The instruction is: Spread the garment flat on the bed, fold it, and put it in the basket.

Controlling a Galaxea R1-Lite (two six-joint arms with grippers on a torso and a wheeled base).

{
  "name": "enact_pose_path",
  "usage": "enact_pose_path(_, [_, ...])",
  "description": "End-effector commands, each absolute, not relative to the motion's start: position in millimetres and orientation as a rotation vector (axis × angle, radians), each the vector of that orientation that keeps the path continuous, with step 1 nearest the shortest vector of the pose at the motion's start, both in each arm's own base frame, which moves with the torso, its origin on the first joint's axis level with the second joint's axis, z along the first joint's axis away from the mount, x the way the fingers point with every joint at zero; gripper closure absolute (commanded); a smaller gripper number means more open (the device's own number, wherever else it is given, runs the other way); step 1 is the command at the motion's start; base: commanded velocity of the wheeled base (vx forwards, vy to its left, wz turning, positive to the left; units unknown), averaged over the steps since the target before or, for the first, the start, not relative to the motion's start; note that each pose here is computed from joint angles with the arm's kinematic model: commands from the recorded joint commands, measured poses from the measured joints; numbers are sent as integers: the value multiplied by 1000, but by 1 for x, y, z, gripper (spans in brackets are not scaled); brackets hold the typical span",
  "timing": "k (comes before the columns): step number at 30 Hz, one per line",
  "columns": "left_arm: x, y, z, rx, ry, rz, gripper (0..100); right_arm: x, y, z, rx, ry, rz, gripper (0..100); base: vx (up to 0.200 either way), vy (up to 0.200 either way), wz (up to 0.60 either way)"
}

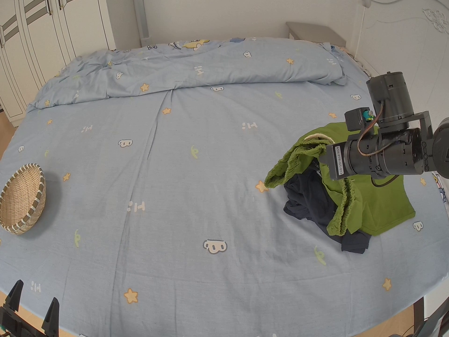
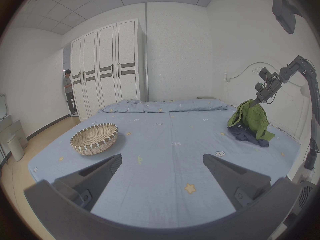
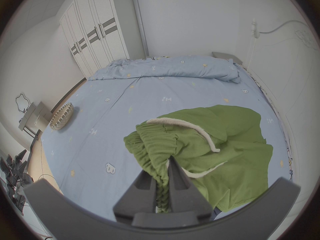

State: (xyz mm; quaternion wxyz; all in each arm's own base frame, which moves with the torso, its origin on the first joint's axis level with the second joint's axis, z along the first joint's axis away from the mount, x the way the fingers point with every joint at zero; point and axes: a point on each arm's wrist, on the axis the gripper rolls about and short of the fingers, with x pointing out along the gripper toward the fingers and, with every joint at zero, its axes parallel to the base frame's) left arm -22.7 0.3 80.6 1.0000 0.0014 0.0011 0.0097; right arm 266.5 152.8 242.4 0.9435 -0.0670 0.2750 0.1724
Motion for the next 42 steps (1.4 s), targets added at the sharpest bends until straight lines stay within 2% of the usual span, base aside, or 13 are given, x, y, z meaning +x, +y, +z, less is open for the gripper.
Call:
enact_pose_path(1, [-23, 0, 75, 3, 2, 20, 0, 264, 152, 245, -134, 551, 356, 100, 0, 200, 0])
enact_pose_path(27, [-23, 0, 75, 3, 2, 20, 0, 264, 153, 246, -134, 550, 356, 100, 0, 200, 0])
enact_pose_path(33, [-23, 0, 76, 3, 0, 20, 0, 252, 181, 250, -140, 531, 456, 100, 0, 0, 0])
enact_pose_path(42, [-23, 0, 76, 3, 0, 20, 0, 242, 242, 251, -136, 511, 600, 100, 0, 0, 0])
